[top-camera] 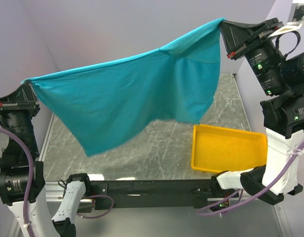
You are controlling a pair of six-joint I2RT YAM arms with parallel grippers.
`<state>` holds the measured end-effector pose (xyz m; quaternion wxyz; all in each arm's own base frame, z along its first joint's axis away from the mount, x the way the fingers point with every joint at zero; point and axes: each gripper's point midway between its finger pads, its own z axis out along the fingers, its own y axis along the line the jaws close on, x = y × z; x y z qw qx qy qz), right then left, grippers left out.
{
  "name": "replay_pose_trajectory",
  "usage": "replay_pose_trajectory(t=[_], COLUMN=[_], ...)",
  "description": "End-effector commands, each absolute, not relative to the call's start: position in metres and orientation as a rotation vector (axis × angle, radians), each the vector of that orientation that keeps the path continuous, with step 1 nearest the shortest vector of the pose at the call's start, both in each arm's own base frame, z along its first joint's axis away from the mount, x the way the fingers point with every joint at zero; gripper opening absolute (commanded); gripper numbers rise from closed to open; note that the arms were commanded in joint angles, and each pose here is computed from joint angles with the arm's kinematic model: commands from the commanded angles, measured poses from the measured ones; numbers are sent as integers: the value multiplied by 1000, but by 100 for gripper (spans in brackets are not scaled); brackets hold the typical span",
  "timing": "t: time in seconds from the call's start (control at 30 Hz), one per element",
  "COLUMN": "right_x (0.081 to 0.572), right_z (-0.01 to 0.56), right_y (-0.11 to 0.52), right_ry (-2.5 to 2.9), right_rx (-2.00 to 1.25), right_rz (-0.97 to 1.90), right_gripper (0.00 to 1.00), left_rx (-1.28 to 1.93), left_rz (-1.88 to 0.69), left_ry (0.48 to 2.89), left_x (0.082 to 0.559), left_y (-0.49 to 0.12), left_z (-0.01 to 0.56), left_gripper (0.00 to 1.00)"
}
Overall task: Fold and stack the t-shirts
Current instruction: Flatten the tshirt out
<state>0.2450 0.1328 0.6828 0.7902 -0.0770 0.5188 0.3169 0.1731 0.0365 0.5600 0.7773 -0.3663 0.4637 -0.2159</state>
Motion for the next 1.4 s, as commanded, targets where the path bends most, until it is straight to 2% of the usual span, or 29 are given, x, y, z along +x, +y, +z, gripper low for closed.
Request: replay_pose_trajectory(t=[0.0,0.13,0.17,0.2,0.23,0.27,0.3,0.33,0.4,0.43,0.47,0.5,0.53,0.57,0.6,0.67,0.7,0.8,1.07,1.33,1.37], right_x=[247,315,346,364,382,416,433,454,500,515,539,548,558,568,570,570,567,548,475,418,414], right_z=[696,638,604,585,564,520,497,466,398,391,332,311,321,266,256,241,239,228,178,131,126], right_y=[134,139,146,143,143,146,145,137,133,127,132,138,142,142,147,151,154,152,144,126,124], right_ry=[1058,1258,1357,1404,1455,1558,1609,1671,1819,1838,1986,2044,2034,2178,2207,2239,2239,2245,2478,2642,2659], right_rx=[-153,-55,-43,-24,-14,9,24,52,113,137,145,136,145,170,165,169,159,160,148,214,213], right_rz=[694,636,614,588,562,525,504,469,406,405,392,429,466,458,482,501,524,526,453,354,337], right_gripper=[0,0,0,0,0,0,0,0,1,9,20,39,43,45,54,60,68,76,75,65,61], left_rx=[-879,-919,-917,-948,-923,-915,-922,-912,-903,-881,-867,-853,-831,-814,-787,-735,-724,-723,-775,-677,-660], left_rz=[-397,-439,-444,-437,-455,-450,-424,-413,-384,-361,-380,-386,-379,-383,-384,-378,-385,-392,-527,-688,-718], left_ry=[1099,1352,1409,1521,1561,1600,1706,1725,1852,1885,1939,1965,1987,2004,2015,2017,2035,2074,2190,2390,2408], left_x=[194,256,269,291,304,314,329,339,359,365,376,381,384,389,391,390,387,372,338,333,335], left_y=[48,34,30,28,23,22,21,22,21,22,19,16,15,12,8,5,2,-3,-55,-128,-136], left_z=[527,450,431,386,370,352,306,292,243,234,219,215,213,215,217,228,227,223,169,121,110], left_gripper=[0,0,0,0,0,0,0,4,20,46,56,62,74,77,79,80,81,81,80,81,81])
